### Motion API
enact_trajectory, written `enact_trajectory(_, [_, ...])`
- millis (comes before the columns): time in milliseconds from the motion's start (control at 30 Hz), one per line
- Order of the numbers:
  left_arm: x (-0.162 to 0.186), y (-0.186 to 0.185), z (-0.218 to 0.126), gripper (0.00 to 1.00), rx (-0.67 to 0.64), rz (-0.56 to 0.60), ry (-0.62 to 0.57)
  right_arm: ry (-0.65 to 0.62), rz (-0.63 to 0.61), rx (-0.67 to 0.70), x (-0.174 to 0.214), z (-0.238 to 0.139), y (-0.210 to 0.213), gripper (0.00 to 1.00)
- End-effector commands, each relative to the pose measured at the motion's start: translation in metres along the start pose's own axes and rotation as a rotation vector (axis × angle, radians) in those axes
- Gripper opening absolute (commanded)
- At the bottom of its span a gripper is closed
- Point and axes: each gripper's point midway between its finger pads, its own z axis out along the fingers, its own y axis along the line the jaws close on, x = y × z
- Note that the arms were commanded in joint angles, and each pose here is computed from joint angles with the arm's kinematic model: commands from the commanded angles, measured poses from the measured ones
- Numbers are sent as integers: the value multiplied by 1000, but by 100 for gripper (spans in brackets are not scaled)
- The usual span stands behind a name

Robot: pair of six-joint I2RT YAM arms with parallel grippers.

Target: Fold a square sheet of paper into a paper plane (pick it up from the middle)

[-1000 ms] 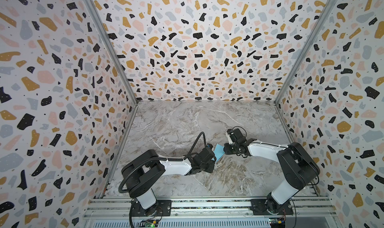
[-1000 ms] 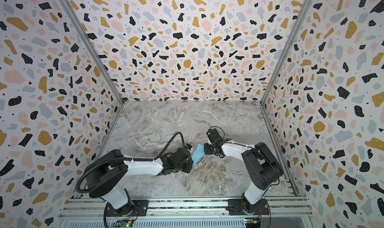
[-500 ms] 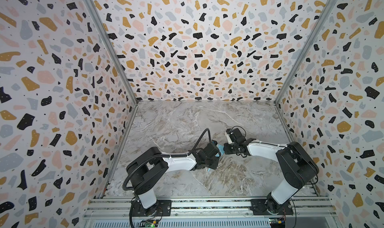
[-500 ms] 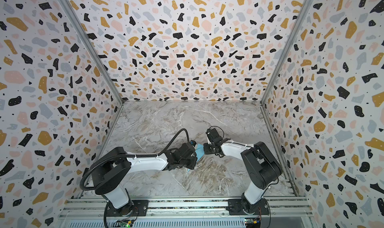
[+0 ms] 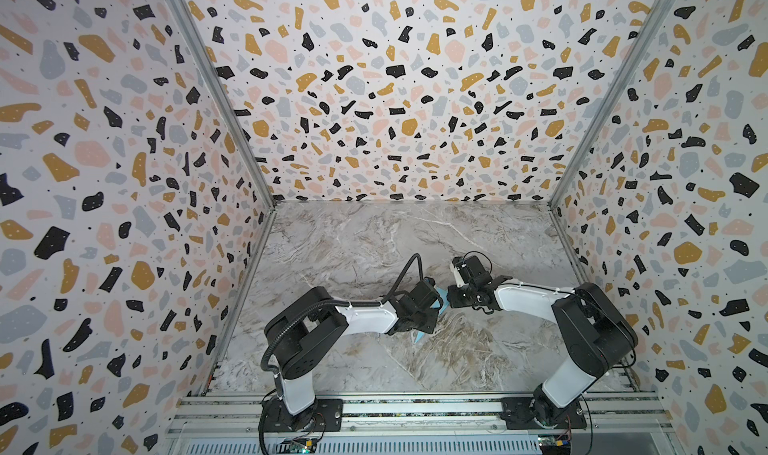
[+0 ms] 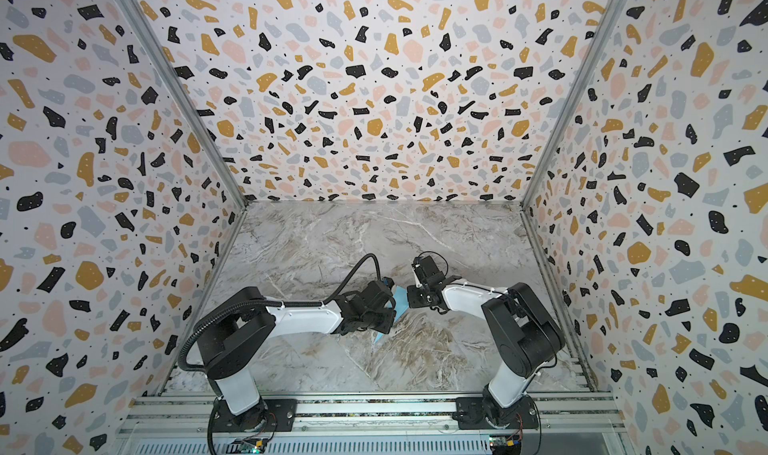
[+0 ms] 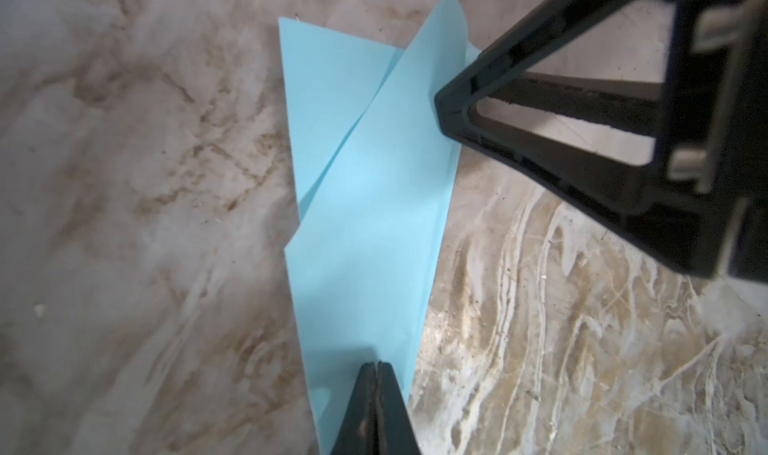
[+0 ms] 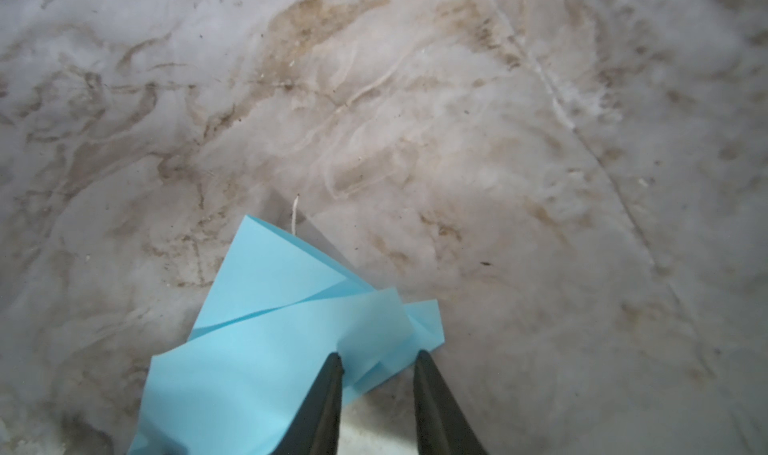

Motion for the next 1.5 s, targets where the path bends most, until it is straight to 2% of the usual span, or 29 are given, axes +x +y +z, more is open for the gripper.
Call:
enact_trajectory(0, [9, 1, 7, 0, 4, 29, 43, 98, 44, -19, 27, -1, -4, 32])
enact_trajectory(267, [39, 17, 11, 0, -35, 67, 123, -63, 76, -307, -7, -42, 29, 34])
enact_trajectory(367, [45, 18, 12, 0, -36, 69, 136, -63, 74, -386, -6, -48, 43, 31])
enact_trajectory(567, [47, 18, 13, 0, -31, 75, 139, -48, 93, -445, -7, -42, 57, 25])
enact_trajectory(900, [51, 20, 14, 0, -33, 70, 145, 14, 122, -435, -1, -20, 61, 18])
enact_trajectory(1233, [54, 24, 13, 0, -50, 60, 146, 42, 154, -266, 8, -9, 33, 17])
enact_trajectory(1467, [55, 24, 13, 0, -51, 58, 146, 57, 163, -207, 13, -5, 23, 17])
